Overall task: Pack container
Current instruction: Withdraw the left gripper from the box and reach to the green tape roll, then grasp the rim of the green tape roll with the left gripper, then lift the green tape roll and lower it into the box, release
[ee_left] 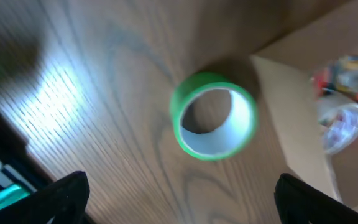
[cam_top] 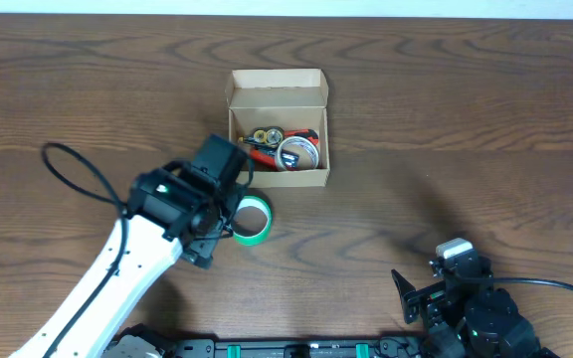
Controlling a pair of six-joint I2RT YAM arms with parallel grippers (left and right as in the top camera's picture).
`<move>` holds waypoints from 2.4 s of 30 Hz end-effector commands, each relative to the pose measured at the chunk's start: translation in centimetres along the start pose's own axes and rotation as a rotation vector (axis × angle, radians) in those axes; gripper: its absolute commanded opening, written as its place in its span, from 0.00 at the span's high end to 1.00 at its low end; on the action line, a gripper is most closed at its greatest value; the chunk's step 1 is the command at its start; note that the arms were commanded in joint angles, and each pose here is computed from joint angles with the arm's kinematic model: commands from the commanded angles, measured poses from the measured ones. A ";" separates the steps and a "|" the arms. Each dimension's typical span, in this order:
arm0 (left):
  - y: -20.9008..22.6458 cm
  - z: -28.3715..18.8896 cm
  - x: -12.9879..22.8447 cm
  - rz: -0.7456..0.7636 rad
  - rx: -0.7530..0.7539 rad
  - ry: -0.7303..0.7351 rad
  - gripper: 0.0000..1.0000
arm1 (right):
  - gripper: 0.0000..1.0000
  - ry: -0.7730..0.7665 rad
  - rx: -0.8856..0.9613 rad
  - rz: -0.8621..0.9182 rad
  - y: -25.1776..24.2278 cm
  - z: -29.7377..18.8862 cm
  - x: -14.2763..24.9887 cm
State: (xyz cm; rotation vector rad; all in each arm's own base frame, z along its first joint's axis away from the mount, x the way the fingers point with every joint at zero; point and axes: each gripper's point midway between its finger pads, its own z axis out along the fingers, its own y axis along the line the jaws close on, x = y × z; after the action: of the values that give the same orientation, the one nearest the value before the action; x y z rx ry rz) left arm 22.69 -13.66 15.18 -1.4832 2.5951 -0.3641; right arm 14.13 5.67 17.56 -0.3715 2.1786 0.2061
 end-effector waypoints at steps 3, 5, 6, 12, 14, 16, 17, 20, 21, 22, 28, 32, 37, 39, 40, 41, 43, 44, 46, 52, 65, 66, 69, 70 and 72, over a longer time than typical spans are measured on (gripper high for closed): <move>1.7 3.8 1.4 -0.147 -0.050 0.081 0.04 | 0.01 -0.010 0.003 0.009 -0.1 -0.1 -0.1; 2.0 5.1 1.7 -0.163 -0.056 0.101 0.04 | 0.01 -0.010 0.003 0.009 -0.1 -0.1 -0.1; 2.1 5.7 2.0 -0.163 -0.057 0.115 0.04 | 0.01 -0.010 0.003 0.009 -0.1 -0.1 -0.1; 2.5 8.9 2.9 -0.164 -0.052 0.169 0.00 | 0.01 -0.010 0.003 0.009 -0.1 -0.1 -0.1; 2.6 9.6 2.8 -0.163 -0.047 0.169 0.05 | 0.01 -0.010 0.003 0.009 -0.1 -0.1 -0.1; 2.5 10.2 2.8 -0.163 -0.039 0.170 0.07 | 0.01 -0.010 0.003 0.009 -0.1 -0.1 -0.1; 2.4 10.6 2.8 -0.163 -0.037 0.170 0.09 | 0.01 -0.010 0.003 0.009 -0.1 -0.1 -0.1; 2.6 11.3 2.9 -0.185 -0.051 0.171 0.11 | 0.01 -0.010 0.003 0.009 -0.1 -0.1 -0.1; 2.6 11.5 2.9 -0.189 -0.057 0.172 0.12 | 0.01 -0.010 0.003 0.009 -0.1 -0.1 -0.1; 2.6 11.7 2.9 -0.191 -0.062 0.173 0.14 | 0.01 -0.010 0.003 0.009 -0.1 -0.1 -0.1; 2.3 12.8 3.2 -0.191 -0.068 0.188 0.30 | 0.01 -0.010 0.003 0.009 -0.1 -0.1 -0.1; 2.3 13.5 3.4 -0.192 -0.079 0.200 0.45 | 0.01 -0.010 0.003 0.009 -0.1 -0.1 -0.1; 2.0 13.5 3.4 -0.191 -0.070 0.200 0.79 | 0.01 -0.010 0.003 0.009 -0.1 -0.1 -0.1; 2.0 13.5 3.4 -0.191 -0.068 0.201 0.90 | 0.01 -0.010 0.003 0.009 -0.1 -0.1 -0.1; 1.9 13.5 3.4 -0.190 -0.065 0.201 0.95 | 0.01 -0.010 0.003 0.009 -0.1 -0.1 -0.1; 1.9 13.3 3.4 -0.190 -0.061 0.202 0.94 | 0.01 -0.010 0.003 0.009 -0.1 -0.1 -0.1; 1.6 12.9 3.5 -0.187 -0.043 0.208 0.94 | 0.01 -0.010 0.003 0.009 -0.1 -0.1 -0.1; 1.4 12.6 3.5 -0.185 -0.031 0.209 0.94 | 0.01 -0.010 0.003 0.009 -0.1 -0.1 -0.1; 1.1 11.5 3.5 -0.182 0.000 0.210 0.94 | 0.01 -0.010 0.003 0.009 -0.1 -0.1 -0.1; 1.5 7.8 3.3 -0.176 0.063 0.204 0.94 | 0.01 -0.010 0.003 0.009 -0.1 -0.1 -0.1; -4.6 -0.5 1.0 0.006 0.289 0.063 0.95 | 0.01 -0.010 0.003 0.009 -0.1 -0.1 -0.1; -5.8 -1.2 0.7 0.034 0.295 0.037 0.94 | 0.01 -0.010 0.003 0.009 -0.1 -0.1 -0.1; -9.2 -2.2 0.0 0.108 0.314 -0.012 0.94 | 0.01 -0.010 0.003 0.009 -0.1 -0.1 -0.1; -10.1 -2.2 -0.2 0.122 0.315 -0.016 0.94 | 0.01 -0.010 0.003 0.009 -0.1 -0.1 -0.1; -11.8 -1.6 -0.6 0.134 0.305 -0.019 0.94 | 0.01 -0.010 0.003 0.009 -0.1 -0.1 -0.1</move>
State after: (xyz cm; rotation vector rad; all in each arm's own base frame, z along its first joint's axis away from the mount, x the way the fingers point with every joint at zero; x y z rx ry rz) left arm 30.01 -18.95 20.14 -1.2957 2.4598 -0.7801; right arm 14.12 5.68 17.56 -0.3718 2.1786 0.2065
